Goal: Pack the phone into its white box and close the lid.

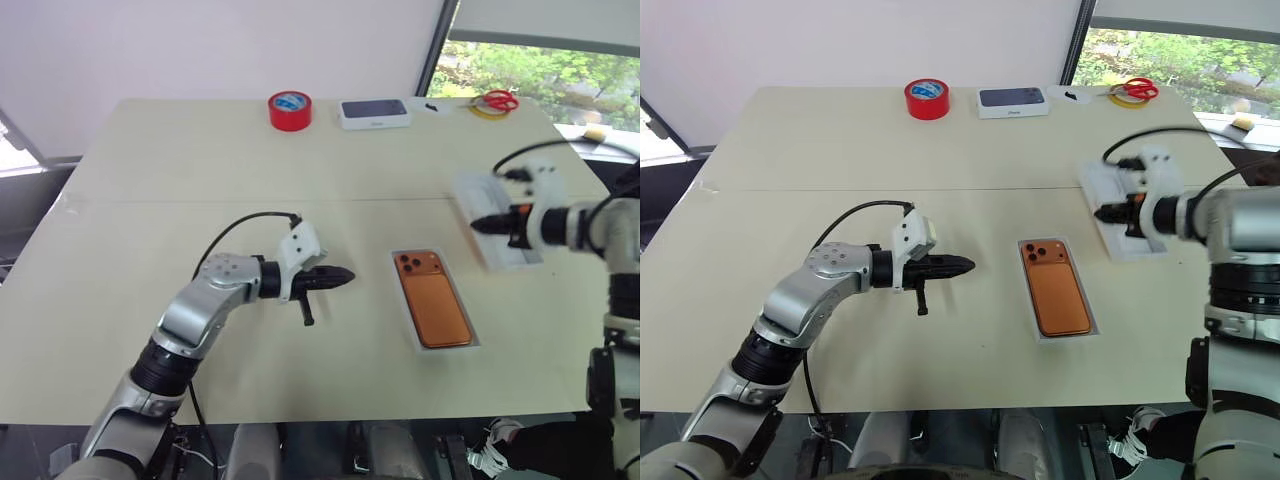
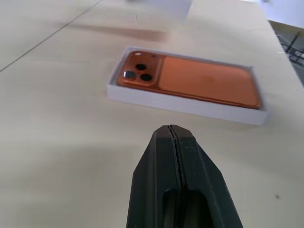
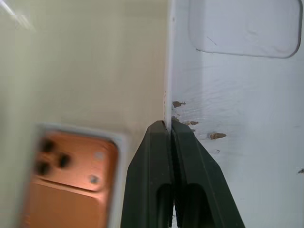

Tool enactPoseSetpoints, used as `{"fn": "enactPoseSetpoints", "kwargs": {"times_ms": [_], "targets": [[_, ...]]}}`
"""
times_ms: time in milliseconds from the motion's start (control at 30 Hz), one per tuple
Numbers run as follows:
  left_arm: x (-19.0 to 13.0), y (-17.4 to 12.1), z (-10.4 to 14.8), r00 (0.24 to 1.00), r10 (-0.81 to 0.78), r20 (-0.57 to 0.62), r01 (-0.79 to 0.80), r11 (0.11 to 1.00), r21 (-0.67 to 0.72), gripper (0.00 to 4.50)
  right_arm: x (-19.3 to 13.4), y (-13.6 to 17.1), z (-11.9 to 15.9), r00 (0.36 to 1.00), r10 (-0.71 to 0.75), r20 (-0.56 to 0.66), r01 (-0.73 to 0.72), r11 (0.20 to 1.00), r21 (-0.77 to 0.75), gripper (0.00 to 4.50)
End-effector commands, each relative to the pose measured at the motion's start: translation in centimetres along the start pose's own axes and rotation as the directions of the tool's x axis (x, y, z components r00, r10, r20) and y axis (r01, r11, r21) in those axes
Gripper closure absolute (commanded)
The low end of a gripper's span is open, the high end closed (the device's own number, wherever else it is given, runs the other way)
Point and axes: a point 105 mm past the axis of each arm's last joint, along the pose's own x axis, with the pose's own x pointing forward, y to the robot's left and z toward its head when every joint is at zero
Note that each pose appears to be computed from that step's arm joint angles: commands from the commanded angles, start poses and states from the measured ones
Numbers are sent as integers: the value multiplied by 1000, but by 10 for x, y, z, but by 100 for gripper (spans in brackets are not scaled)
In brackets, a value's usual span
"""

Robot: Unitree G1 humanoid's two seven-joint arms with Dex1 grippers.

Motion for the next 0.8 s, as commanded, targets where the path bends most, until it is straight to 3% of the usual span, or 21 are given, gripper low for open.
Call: {"fn": "enactPoseSetpoints", "kwargs": {"times_ms": [33,167,233,333,433,600,733,800], "targets": [[-8,13,8,999,44,33,-44,999,20,450,-7,40,1,971,219,94,-222,975,26,446],[-8,22,10,998,50,39,-51,999,20,450,4,86,-25,904,419,85,-425,904,58,446],[-7,29,11,998,57,40,-59,998,28,450,4,126,-37,845,518,132,-533,838,122,446],[-6,34,13,997,60,43,-61,998,35,450,13,162,-57,821,537,192,-570,765,298,446],[-5,34,13,997,55,47,-57,998,39,450,18,184,-80,850,489,195,-524,754,397,446],[-2,27,10,998,37,50,-39,998,38,450,18,184,-107,904,403,146,-418,756,504,446],[3,19,5,999,12,36,-14,999,39,450,19,161,-105,925,353,140,-375,788,489,446],[7,13,5,999,-9,36,8,999,37,450,19,148,-100,934,332,135,-355,808,471,389]]}}
